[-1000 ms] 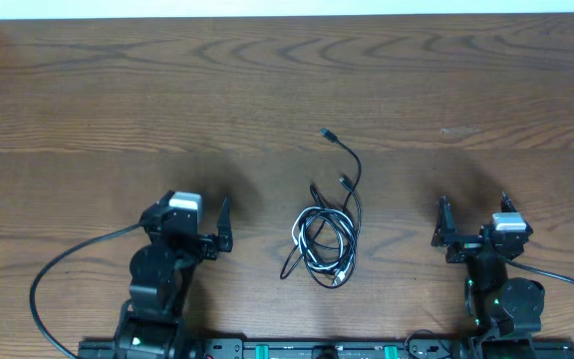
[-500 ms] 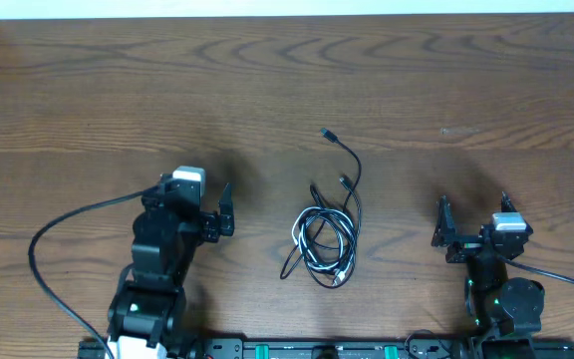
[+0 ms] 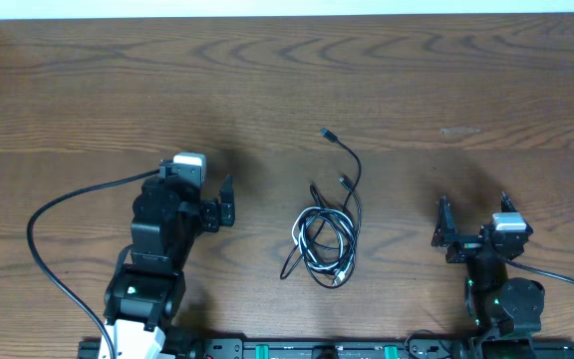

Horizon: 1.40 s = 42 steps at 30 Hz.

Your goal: Untangle cables

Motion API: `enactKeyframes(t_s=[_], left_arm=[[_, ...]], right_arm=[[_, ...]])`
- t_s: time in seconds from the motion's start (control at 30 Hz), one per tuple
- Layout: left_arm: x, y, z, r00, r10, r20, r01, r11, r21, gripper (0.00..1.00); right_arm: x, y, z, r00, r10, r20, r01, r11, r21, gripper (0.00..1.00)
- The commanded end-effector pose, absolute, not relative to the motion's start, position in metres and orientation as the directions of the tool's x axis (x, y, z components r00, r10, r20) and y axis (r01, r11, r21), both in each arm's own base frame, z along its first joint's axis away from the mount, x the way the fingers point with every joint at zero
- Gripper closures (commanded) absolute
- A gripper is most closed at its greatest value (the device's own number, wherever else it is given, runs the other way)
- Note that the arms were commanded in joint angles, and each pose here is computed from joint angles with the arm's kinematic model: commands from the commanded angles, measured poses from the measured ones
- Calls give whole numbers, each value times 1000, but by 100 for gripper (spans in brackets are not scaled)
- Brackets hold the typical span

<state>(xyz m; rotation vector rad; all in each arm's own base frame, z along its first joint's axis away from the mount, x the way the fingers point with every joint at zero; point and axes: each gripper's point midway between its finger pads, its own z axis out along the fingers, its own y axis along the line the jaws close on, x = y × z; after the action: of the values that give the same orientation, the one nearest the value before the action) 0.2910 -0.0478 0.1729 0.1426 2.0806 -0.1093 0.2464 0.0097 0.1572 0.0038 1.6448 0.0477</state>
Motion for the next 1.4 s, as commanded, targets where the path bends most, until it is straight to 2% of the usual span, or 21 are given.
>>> enactKeyframes(t_s=[0.0, 0.33, 1.37], left_arm=[[298, -49, 194, -473, 43, -880, 141, 990, -28, 2], [305, -51, 201, -559, 58, -827, 139, 990, -25, 2], [317, -46, 199, -695, 23, -719, 131, 987, -95, 2]], right_arm=[[246, 9, 157, -73, 16, -997, -21, 1000, 18, 1], [246, 9, 157, -73, 16, -997, -21, 1000, 18, 1], [246, 9, 157, -73, 16, -997, -21, 1000, 18, 1]])
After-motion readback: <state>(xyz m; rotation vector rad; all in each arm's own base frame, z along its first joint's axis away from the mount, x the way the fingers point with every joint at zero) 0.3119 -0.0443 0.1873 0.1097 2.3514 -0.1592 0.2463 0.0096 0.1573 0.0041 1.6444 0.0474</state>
